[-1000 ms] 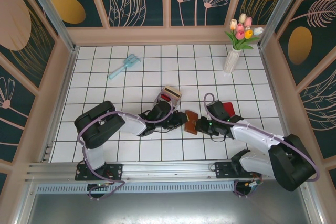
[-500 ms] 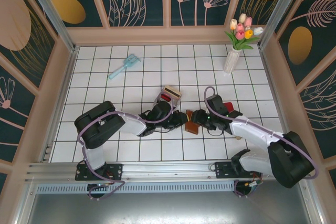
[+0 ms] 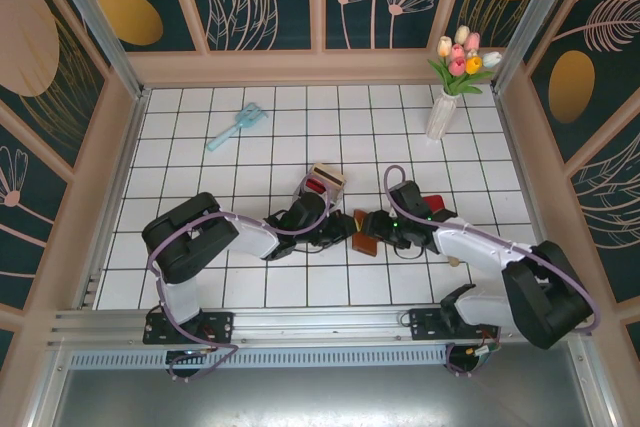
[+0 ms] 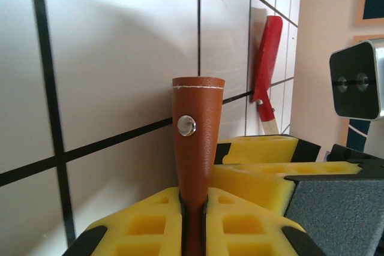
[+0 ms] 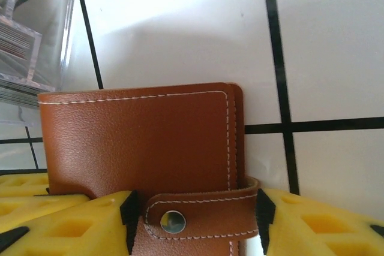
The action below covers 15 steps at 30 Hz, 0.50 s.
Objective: Put the credit cards into the card holder
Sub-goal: Open the button on the card holder.
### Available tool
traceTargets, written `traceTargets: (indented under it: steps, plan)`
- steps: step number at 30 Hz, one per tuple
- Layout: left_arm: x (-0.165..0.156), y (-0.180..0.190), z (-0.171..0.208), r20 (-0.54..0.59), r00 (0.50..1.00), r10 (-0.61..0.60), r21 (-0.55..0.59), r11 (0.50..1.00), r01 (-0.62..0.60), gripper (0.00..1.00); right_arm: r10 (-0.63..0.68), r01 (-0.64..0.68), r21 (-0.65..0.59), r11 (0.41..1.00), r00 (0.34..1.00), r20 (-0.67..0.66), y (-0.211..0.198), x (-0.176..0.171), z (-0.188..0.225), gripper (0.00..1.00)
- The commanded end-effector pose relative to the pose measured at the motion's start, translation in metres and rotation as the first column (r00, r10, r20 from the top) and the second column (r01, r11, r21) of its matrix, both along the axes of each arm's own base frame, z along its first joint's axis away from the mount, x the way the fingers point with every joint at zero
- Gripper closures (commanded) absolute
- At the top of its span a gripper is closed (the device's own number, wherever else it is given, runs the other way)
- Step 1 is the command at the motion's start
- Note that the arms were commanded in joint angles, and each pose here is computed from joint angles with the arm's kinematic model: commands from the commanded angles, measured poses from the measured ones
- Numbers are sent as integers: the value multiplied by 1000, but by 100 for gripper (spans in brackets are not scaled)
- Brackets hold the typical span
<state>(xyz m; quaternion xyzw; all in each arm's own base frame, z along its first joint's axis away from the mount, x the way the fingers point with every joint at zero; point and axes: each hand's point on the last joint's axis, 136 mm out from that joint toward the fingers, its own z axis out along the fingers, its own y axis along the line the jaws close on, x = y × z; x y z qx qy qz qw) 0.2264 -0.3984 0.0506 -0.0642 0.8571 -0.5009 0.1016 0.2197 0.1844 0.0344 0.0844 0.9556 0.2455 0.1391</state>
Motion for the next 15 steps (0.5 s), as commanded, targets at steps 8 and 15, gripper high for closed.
traceTargets:
  steps: [8,15]
  plan:
    - [9,8,41,109,991,76,-65,996,-69,90,-86,57,-356,933,994,-67,-59,-29,-25,71]
    - [10,15,46,125,988,95,-50,995,-90,91,-129,96,-407,908,990,-54,-74,-31,-27,77]
